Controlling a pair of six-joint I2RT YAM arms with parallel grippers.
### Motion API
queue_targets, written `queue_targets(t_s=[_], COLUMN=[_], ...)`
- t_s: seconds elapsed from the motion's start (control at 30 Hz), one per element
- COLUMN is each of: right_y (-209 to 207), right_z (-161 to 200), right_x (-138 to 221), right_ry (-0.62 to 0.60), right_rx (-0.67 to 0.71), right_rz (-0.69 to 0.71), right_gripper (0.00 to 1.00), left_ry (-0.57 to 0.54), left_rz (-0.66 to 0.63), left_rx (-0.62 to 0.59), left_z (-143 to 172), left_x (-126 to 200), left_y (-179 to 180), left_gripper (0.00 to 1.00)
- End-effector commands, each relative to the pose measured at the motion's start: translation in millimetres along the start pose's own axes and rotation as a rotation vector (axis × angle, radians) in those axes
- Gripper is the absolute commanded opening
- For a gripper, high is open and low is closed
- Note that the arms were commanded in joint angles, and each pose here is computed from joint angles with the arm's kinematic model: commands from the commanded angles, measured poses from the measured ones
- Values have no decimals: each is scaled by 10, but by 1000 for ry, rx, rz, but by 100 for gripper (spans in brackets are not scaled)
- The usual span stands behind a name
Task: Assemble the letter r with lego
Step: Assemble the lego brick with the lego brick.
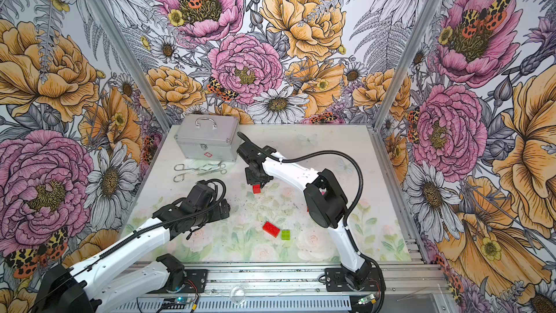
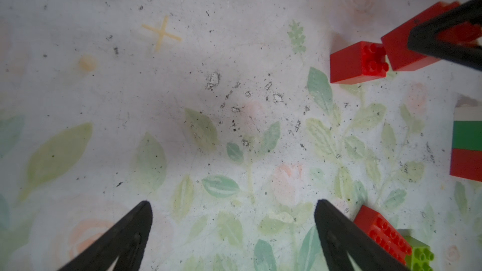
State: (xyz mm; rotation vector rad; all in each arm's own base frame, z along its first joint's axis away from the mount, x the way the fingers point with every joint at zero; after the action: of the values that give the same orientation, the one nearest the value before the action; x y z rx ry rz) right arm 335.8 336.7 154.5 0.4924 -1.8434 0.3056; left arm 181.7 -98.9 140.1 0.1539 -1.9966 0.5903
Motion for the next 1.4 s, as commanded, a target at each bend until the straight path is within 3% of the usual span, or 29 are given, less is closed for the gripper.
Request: queue_targets(t_s=[0.0,0.53,1.37], right_y=[73,90,158], right_z=[-24,-24,-5], right_x=[4,-22,-71], right_ry=[-17,-41,-31], right_rx=[5,-66,-94], right_rz=[36,101,80], right_gripper=[26,26,26], left_ry=[-10,-20,-24], left_rz=[45,63,88], left_rx=[-8,-5,-6], left_z=[-56,-63,-61], left_x=[57,94,111], left_y=[-84,-75,-78], left_gripper=[99,99,99])
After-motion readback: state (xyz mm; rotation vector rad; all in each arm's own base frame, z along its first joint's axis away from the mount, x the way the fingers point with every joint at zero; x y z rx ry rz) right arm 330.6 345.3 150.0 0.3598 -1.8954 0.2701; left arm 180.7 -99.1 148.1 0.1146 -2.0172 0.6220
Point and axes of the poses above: each gripper's point midway between its finger pads, its own x axis back along the fingers, its own y axis along the line the jaws close on, z = x × y, the point moved 7 cm from there along x, back along the fingers, and after that the axes turned 14 degrees about x, right-handed, at the moved point
